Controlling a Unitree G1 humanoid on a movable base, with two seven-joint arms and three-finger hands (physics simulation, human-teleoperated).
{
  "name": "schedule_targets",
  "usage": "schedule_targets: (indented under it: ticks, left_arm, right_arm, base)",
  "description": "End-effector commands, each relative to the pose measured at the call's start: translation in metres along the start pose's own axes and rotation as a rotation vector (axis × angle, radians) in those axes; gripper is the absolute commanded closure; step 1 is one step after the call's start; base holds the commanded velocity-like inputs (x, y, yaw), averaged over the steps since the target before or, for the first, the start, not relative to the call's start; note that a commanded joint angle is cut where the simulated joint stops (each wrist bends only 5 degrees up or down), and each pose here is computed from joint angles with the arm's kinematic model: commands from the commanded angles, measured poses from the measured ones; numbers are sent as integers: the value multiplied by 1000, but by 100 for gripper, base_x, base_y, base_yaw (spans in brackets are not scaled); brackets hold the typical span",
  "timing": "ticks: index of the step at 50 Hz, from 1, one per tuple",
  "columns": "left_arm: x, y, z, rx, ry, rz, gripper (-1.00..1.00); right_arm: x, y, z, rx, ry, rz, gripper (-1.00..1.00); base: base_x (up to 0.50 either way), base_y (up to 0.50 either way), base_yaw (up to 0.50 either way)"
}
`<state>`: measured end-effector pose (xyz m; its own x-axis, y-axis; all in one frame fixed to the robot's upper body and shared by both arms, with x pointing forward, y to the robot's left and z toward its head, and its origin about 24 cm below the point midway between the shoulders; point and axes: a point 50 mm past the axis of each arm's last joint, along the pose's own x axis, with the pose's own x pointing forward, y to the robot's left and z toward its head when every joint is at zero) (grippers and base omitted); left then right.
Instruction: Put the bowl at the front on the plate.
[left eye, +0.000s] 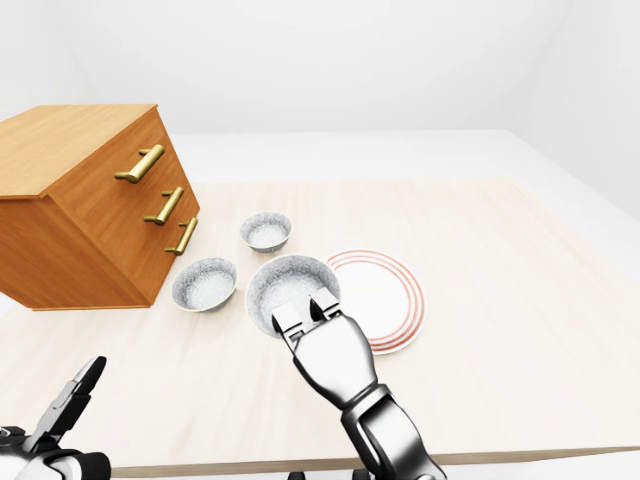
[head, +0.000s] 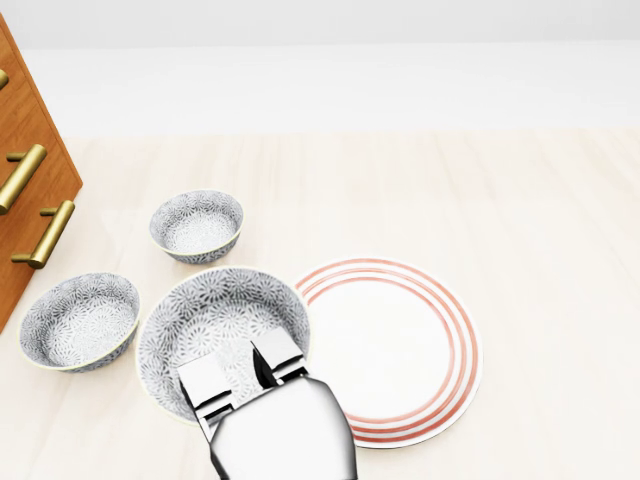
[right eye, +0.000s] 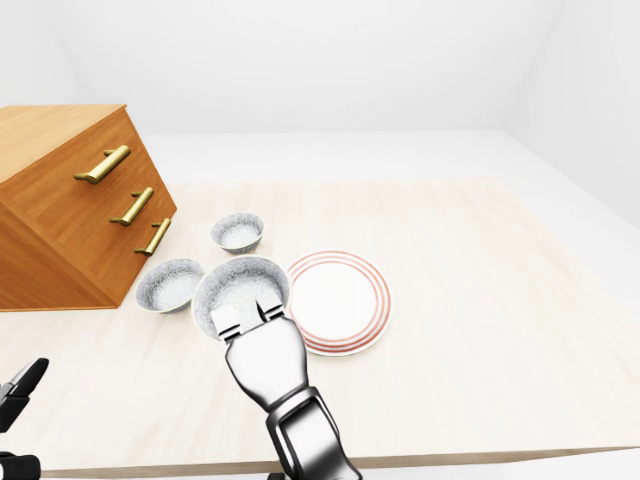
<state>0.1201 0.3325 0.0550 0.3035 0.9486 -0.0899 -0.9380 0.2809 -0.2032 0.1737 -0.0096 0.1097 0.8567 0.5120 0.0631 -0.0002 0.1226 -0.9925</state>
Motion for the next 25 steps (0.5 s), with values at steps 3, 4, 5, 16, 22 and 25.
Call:
schedule_targets:
  ticks: [3,4,5,16,22,25]
  left_arm:
    - [-1,1,0,-1,1,1,-100]
    - [0,1,-2,2,7,2,-100]
    - [0,1,0,-1,3,2,-100]
    - [0,0,-3,3,11,2,-100]
    - [-1,1,1,-5,0,0,-100]
    - [-1,1,2,-8,-5,2,-100]
  right_arm:
    - [-4,-5,-13,42,46,-73,100]
    - [-5,-3,-18,51,57,-81,100]
    - [-6,-5,-20,59,63,-95,100]
    - [-13,-5,-38,65,125,-114,100]
    - [-10,3,-47,53,159,-95,100]
    - [-9,3,-52,37,180,-85,100]
  base:
    - [0,0,0]
    - [0,0,0]
    - [0,0,0]
    - [0,0,0]
    - [0,0,0]
    - [0,0,0]
